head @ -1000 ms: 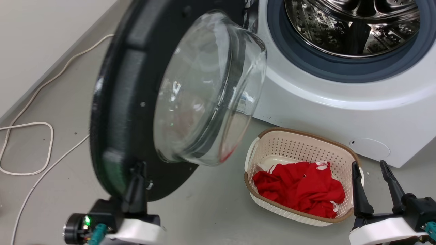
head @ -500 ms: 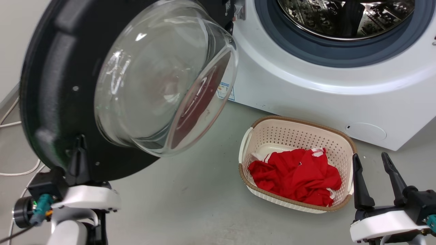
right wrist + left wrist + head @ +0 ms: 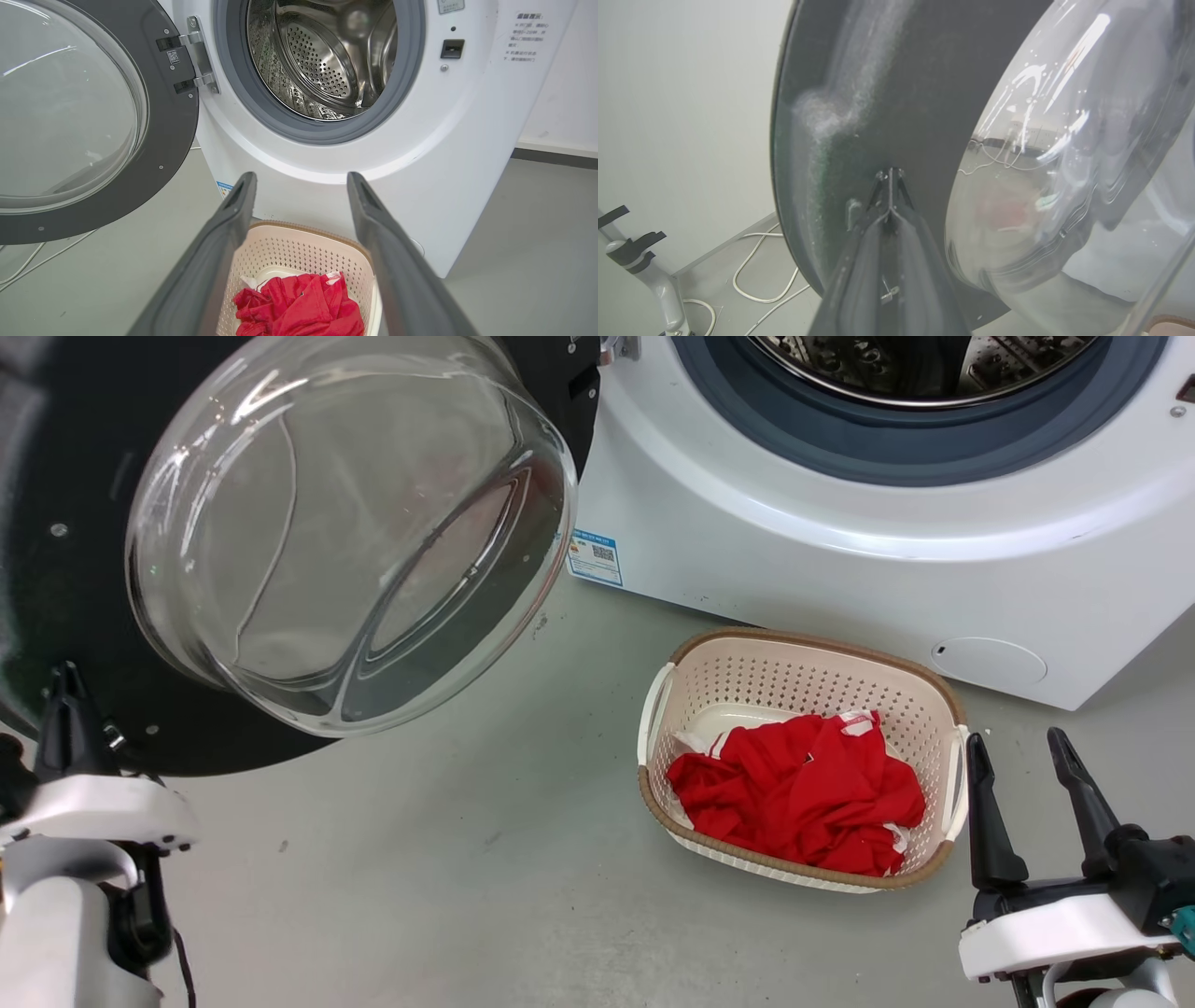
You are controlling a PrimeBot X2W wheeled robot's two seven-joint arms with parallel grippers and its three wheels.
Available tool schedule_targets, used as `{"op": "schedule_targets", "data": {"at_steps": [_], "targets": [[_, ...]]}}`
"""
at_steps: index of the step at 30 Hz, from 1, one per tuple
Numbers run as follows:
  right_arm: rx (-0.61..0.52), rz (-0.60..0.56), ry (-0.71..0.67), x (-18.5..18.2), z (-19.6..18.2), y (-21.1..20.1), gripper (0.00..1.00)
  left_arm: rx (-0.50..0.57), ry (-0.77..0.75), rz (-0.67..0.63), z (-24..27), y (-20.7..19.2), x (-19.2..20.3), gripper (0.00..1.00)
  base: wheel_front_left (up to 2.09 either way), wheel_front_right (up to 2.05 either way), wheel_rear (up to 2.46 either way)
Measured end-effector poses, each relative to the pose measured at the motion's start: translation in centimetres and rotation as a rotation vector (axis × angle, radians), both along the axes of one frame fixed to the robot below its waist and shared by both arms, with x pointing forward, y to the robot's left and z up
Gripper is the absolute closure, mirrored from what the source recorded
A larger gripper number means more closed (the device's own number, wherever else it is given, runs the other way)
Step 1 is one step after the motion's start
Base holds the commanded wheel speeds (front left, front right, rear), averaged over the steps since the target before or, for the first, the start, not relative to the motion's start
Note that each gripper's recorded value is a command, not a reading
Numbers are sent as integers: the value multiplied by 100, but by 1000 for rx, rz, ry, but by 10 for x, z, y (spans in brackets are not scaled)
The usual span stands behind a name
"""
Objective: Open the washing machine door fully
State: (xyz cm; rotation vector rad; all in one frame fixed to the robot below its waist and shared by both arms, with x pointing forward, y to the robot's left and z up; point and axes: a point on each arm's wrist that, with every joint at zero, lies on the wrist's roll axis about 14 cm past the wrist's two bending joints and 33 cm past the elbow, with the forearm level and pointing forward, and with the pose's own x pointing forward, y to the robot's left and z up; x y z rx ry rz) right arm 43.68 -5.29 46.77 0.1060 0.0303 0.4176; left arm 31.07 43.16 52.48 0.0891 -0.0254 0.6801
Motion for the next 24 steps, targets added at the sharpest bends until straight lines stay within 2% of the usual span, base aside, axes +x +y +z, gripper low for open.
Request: {"op": "schedule_targets", "data": {"at_steps": [7, 13, 18, 24], "targets": [[-5, -4, 2, 2, -1, -1, 0, 11, 7, 22, 5, 18, 4, 100, 0, 0, 0], [-2, -12, -16, 0, 5, -4, 0, 32, 8, 13, 8, 18, 5, 100, 0, 0, 0], [6, -24, -39, -4, 14, -9, 0, 56, -17, -13, 13, 3, -1, 100, 0, 0, 0], [10, -49, -62, -13, 24, -18, 0, 57, -44, -113, 11, -39, -5, 100, 0, 0, 0]]}}
